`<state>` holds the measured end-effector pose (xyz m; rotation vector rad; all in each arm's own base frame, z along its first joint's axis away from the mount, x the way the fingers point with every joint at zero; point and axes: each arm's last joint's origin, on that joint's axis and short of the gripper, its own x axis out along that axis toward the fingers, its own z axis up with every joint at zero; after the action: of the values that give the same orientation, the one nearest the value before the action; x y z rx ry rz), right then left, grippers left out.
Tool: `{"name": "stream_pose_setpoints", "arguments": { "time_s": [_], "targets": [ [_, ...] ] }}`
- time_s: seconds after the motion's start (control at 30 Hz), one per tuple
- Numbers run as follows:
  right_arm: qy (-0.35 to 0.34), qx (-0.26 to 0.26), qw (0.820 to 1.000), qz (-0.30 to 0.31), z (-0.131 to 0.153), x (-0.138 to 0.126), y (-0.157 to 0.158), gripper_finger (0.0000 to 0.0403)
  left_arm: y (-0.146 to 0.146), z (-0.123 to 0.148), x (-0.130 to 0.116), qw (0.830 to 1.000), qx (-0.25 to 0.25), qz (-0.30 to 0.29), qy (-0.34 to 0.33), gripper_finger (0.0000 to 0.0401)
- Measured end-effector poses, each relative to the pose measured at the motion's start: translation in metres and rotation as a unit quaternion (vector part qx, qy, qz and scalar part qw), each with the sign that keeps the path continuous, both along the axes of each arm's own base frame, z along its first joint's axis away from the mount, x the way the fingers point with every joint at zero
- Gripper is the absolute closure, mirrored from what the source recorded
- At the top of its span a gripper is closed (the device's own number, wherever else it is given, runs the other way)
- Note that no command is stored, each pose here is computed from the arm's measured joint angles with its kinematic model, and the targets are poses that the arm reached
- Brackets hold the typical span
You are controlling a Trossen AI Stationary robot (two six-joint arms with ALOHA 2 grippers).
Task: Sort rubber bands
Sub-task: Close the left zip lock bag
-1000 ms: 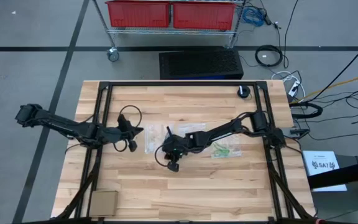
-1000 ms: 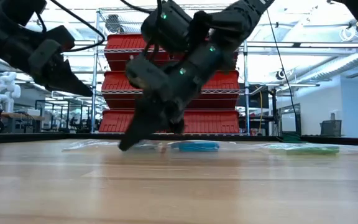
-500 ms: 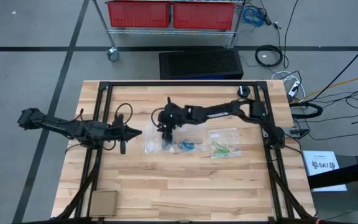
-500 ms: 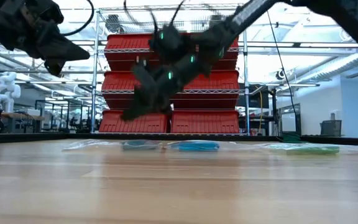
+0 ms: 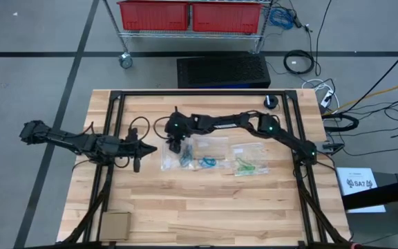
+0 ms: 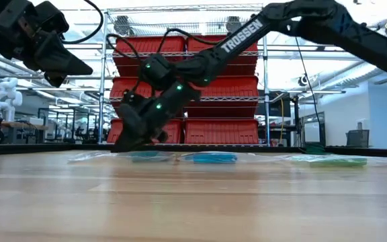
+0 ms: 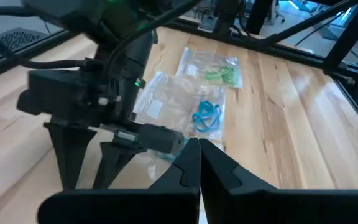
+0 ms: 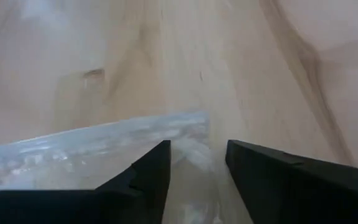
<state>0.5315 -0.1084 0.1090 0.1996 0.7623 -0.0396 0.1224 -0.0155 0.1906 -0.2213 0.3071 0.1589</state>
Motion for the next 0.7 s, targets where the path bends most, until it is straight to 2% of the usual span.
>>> {"name": "stream_pose_setpoints", "arguments": {
  "time_s": [0.17, 0.33, 0.5, 0.7],
  "targets": [
    [0.022, -0.028, 0.999, 0.025, 0.0, 0.011, 0.005, 0.03, 0.0, 0.0, 0.0, 1.0, 0.0, 0.0, -0.001, 0.04],
    [0.015, -0.04, 0.998, 0.044, 0.005, 0.011, 0.009, 0.0389, 0.0, 0.001, 0.0, 1.0, 0.003, 0.004, -0.003, 0.04],
    [0.021, -0.033, 0.998, 0.056, 0.026, 0.006, 0.014, 0.0401, 0.001, 0.008, -0.001, 0.999, 0.015, 0.006, -0.037, 0.04],
    [-0.01, -0.097, 0.994, 0.04, 0.096, -0.006, 0.023, 0.0402, 0.003, 0.024, -0.006, 0.992, 0.058, 0.015, -0.113, 0.04]
  ]
}}
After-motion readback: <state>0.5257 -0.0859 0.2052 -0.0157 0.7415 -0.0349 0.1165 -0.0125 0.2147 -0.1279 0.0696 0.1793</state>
